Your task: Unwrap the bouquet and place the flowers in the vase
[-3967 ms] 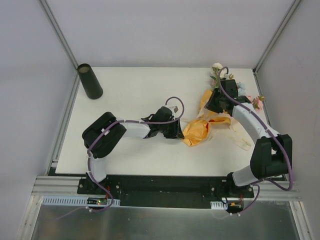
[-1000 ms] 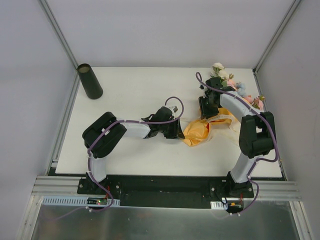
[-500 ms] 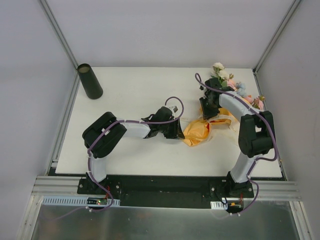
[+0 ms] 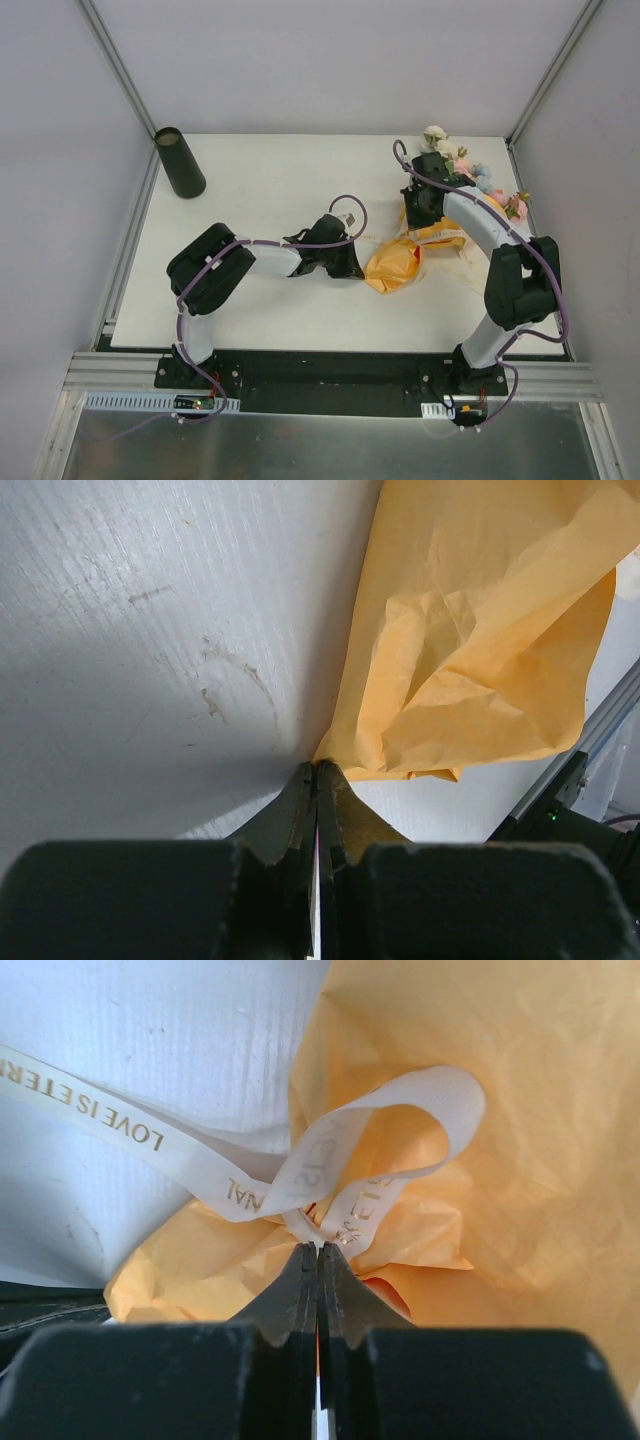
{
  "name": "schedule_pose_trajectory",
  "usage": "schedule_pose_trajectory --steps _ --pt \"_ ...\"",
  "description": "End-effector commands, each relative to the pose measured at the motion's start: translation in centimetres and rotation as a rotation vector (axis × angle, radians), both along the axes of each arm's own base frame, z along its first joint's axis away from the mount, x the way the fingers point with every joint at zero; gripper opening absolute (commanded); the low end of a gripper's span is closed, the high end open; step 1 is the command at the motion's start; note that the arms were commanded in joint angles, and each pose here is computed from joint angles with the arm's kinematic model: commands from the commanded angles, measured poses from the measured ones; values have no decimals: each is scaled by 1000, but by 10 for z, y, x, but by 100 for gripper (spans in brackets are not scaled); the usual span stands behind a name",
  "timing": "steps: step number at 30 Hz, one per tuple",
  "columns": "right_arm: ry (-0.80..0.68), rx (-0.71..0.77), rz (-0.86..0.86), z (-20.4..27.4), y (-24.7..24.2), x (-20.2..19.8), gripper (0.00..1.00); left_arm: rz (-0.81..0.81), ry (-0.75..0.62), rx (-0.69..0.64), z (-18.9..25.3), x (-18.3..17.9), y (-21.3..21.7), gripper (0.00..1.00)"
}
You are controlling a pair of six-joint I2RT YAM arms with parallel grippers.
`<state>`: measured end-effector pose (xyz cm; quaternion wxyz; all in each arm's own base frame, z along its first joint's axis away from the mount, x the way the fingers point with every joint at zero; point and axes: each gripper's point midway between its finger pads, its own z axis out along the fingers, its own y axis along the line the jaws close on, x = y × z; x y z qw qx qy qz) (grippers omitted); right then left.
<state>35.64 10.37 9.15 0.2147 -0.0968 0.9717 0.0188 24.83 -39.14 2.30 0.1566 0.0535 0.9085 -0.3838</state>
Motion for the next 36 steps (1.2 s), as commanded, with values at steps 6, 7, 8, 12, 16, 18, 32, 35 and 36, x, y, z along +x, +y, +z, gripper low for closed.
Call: schedule_pose_trajectory --steps 6,7,8,12,16,18,32,35,36 --pt "-76 80 -39 22 10 5 0 -4 25 42 -13 -4 4 0" --pt "-67 76 -26 21 10 3 2 -4 24 39 -12 -4 3 0" --pt "-65 65 -10 19 8 2 9 -5 23 39 -12 -4 4 0" --pt "-38 -5 20 6 -3 -2 20 -4 21 34 -11 -4 3 0" --pt "-19 19 43 2 1 2 25 -2 25 32 -11 -5 3 0" --pt "-14 15 46 0 0 3 27 -3 25 33 -11 -5 3 0" --pt "44 59 84 -17 11 2 30 -2 17 29 -10 -5 3 0" --pt "54 32 72 -18 4 -1 26 -1 15 33 -10 -4 5 0" --pt "55 23 74 -18 3 -2 26 0 12 33 -9 -4 4 0"
